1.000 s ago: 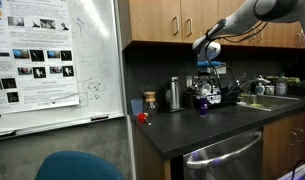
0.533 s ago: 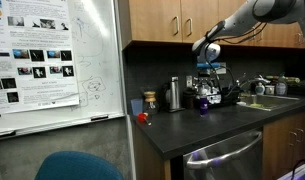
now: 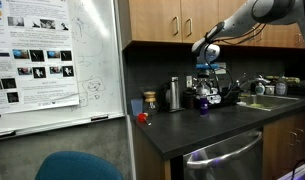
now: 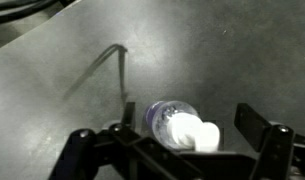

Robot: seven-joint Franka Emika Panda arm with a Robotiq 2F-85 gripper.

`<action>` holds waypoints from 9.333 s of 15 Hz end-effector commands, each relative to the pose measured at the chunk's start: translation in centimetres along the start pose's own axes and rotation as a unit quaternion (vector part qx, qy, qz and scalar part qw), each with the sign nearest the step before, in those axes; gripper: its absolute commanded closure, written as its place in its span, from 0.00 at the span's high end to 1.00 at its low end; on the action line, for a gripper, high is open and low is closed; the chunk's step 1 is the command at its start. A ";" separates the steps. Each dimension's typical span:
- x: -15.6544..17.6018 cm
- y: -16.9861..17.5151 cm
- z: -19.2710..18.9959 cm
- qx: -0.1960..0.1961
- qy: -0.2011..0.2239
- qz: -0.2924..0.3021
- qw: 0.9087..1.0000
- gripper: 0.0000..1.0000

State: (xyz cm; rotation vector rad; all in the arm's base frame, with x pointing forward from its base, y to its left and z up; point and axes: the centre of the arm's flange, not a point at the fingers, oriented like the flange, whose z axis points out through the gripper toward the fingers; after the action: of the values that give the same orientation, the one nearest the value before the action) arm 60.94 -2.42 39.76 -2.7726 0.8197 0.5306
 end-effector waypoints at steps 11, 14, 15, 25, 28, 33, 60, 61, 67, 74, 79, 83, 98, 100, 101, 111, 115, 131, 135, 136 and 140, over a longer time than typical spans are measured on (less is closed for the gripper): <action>0.5 -0.5 -0.9 0.012 0.024 -0.003 1.000 0.54; 0.4 -0.5 -1.0 0.013 0.028 -0.004 0.999 0.30; 0.4 -0.6 -1.0 0.014 0.029 -0.005 0.999 0.21; 0.2 -0.5 -1.3 0.014 0.033 -0.007 0.999 0.08; 0.2 -0.4 -1.3 0.015 0.033 -0.010 0.999 0.08; 0.0 -0.3 -1.2 0.016 0.032 -0.017 0.999 0.08; -6.0 10.5 0.4 0.034 0.038 -0.093 0.994 0.08; -6.4 10.6 0.5 0.035 0.039 -0.096 0.994 0.08; -8.1 11.3 -5.8 0.048 0.018 -0.119 0.992 0.57; -10.1 11.0 -12.6 0.048 0.010 -0.132 0.990 1.00; -10.8 11.1 -13.2 0.041 0.029 -0.128 0.990 1.00; -10.7 11.2 -12.7 0.042 0.029 -0.130 0.990 1.00; -10.7 11.2 -12.7 0.042 0.029 -0.129 0.990 1.00; -10.7 11.2 -12.7 0.042 0.029 -0.129 0.990 1.00; -10.7 11.2 -12.7 0.042 0.029 -0.129 0.990 1.00; -10.7 11.2 -12.7 0.042 0.029 -0.129 0.990 1.00; -10.7 11.2 -12.7 0.042 0.029 -0.129 0.990 1.00; -12.8 6.0 -11.3 -0.093 0.202 -0.133 0.966 1.00; -11.7 5.0 -11.5 -0.090 0.186 -0.145 0.968 1.00; -11.7 5.0 -11.5 -0.090 0.186 -0.145 0.968 1.00; -11.0 6.0 -11.7 -0.088 0.185 -0.137 0.969 1.00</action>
State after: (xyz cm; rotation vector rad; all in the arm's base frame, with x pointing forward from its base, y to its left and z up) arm 52.27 -5.39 54.27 -3.1322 0.4519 0.0354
